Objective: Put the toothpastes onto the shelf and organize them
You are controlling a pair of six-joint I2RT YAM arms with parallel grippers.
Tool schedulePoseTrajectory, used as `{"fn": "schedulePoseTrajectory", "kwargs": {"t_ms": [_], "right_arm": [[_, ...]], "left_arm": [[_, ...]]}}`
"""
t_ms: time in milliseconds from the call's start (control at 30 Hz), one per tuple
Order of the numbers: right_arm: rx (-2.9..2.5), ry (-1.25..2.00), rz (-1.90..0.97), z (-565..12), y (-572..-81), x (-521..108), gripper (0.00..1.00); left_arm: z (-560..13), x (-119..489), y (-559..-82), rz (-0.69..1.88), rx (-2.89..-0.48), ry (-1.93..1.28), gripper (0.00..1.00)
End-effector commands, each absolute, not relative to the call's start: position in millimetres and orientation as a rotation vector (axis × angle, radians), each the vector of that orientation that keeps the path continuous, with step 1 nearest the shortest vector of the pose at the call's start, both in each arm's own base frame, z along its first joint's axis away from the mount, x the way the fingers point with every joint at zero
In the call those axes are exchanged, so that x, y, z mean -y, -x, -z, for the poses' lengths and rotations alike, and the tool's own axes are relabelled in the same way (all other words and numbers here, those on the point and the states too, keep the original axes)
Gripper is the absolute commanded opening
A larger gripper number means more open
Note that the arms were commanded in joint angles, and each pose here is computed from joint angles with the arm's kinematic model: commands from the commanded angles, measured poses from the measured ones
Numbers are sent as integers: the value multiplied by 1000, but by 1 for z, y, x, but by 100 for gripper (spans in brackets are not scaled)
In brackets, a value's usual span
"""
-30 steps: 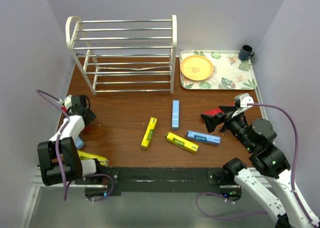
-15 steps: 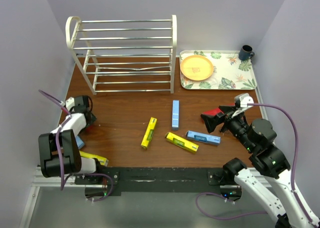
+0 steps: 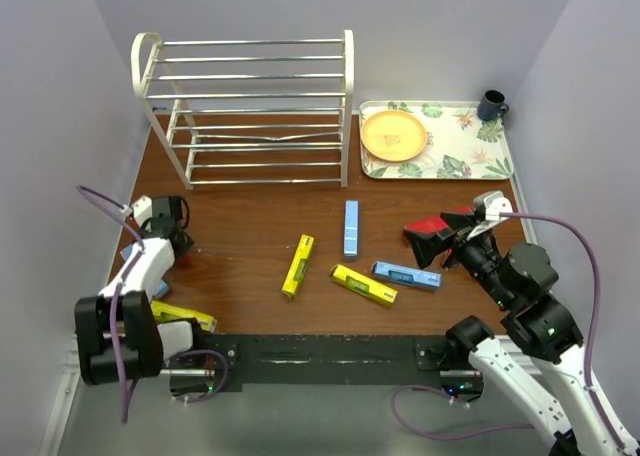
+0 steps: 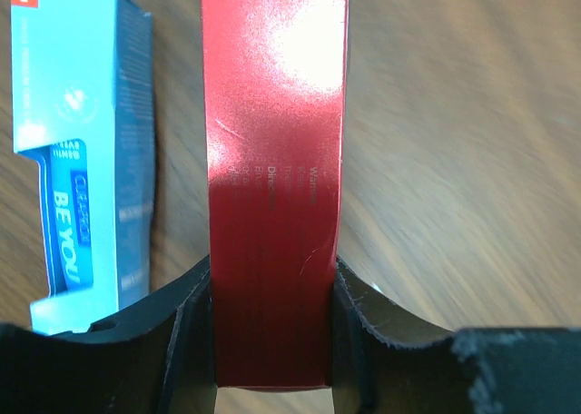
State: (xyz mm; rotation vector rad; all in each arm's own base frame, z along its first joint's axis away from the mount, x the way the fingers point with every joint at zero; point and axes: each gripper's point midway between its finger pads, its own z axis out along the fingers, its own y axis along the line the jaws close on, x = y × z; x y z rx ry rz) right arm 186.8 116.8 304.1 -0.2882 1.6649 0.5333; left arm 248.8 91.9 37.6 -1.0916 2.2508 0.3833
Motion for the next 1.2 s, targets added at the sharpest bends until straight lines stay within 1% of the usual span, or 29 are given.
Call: {"fn": "schedulePoseTrajectory", "kwargs": {"t_ms": [0,67,100,200,400,567,600,633,700,800,833,1000,1133,1167], "right_arm": [[-1626,306,-535,-309,-185,-118,98],[-1611,310,-536,-312,-183,-117,99],[-1609,315,-532,-312,-182,-116,99],[-1598,327,-535,-314,-179,-116,99],[-1589,346,-549,-314,-175,-118,99],[-1606,343,-523,-311,-180,-118,99],[-1608,344,-515,-310,-181,-117,99],[-1609,343,-509,-309,-182,-117,99],[-1618,343,-485,-307,-186,-115,98],[-1645,350,-443,-304,-191,-112,99],[-1658,351,-429,-305,-190,-110,98],[-1687,339,-362,-297,-194,-101,99],[-1693,293,-364,-297,-197,-99,99],[-1696,288,-359,-296,-198,-98,99]], "left_arm": [[-70,-75,-251,-262,-2200,1033,15],[-78,-64,-251,-198,-2218,973,14],[-85,-51,-254,-110,-2228,921,13],[-92,-19,-247,1,-2315,784,12],[-109,30,-235,163,-2401,600,6],[-134,44,-251,224,-2356,428,5],[-143,53,-263,284,-2320,370,5],[-149,58,-270,303,-2303,296,4],[-161,61,-288,310,-2274,251,5],[-161,58,-312,242,-2267,154,5],[-170,58,-322,227,-2247,112,5],[-177,60,-369,182,-2186,20,5],[-173,59,-399,129,-2174,-60,5],[-163,55,-406,88,-2191,-57,5]]}}
